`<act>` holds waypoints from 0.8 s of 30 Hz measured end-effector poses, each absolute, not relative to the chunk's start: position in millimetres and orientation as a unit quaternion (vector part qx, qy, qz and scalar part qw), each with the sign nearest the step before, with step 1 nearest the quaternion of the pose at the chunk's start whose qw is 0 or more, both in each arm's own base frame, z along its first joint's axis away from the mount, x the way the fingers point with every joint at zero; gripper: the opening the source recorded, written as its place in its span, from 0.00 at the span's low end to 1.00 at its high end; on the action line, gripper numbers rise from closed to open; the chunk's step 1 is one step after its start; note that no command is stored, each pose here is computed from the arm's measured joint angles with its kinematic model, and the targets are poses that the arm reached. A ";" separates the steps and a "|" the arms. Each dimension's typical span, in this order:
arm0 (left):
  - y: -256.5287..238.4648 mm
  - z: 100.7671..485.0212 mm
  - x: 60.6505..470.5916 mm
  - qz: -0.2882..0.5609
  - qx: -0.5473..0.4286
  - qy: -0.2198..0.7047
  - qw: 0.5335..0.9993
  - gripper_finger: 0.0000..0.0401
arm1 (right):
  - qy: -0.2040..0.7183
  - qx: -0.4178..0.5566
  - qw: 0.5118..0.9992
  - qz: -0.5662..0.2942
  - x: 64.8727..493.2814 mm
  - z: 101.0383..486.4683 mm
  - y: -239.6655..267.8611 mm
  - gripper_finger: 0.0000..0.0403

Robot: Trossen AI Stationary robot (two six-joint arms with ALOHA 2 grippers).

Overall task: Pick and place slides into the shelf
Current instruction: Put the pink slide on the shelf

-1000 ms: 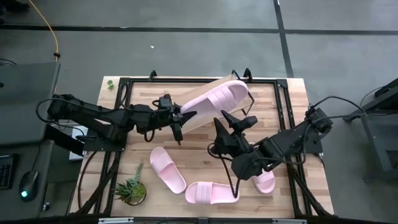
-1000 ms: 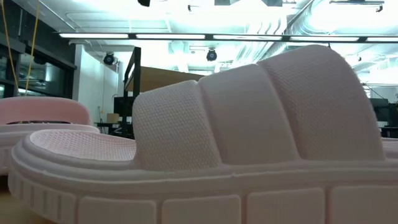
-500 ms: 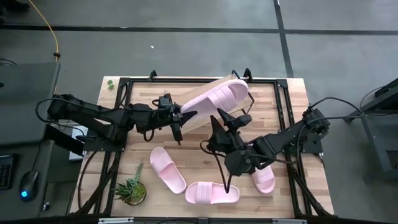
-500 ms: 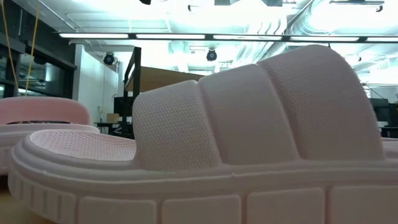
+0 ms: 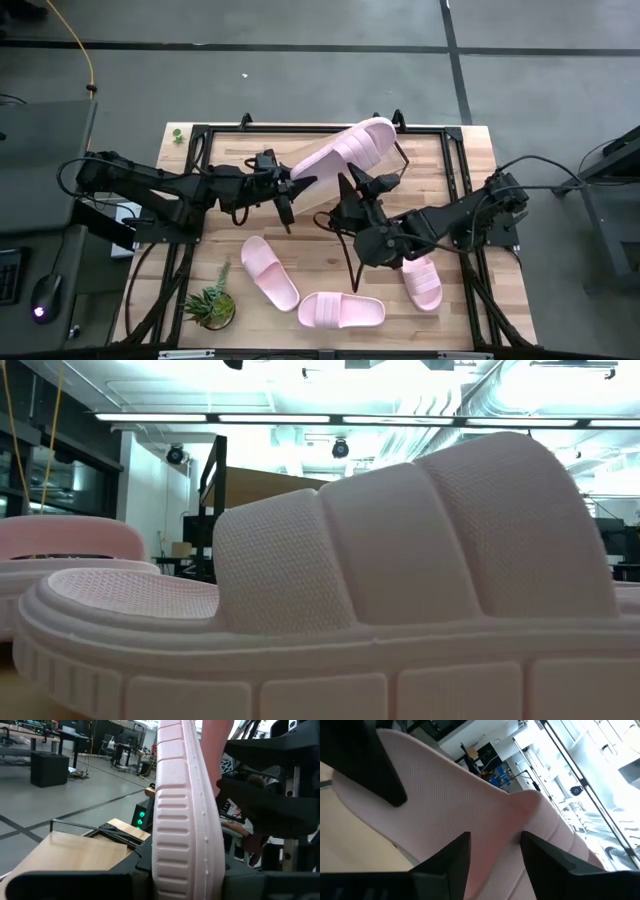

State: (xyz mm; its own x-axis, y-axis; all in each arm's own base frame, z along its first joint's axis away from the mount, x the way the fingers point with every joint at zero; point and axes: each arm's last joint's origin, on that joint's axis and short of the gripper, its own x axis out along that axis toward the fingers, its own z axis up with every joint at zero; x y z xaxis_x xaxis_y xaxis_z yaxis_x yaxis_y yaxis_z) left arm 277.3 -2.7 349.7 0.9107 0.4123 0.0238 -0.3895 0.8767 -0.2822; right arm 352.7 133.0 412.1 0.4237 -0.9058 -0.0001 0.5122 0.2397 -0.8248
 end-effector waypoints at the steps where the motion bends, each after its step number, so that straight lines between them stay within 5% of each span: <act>1: -2.7 349.7 277.3 0.207 -0.137 -0.042 0.968 0.18 | 0.252 -0.395 0.744 -0.476 353.4 412.1 131.3 0.40; 24: -2.7 350.8 277.0 0.206 -0.140 -0.046 0.967 0.18 | 0.256 -0.389 0.740 -0.486 333.7 447.9 108.8 0.35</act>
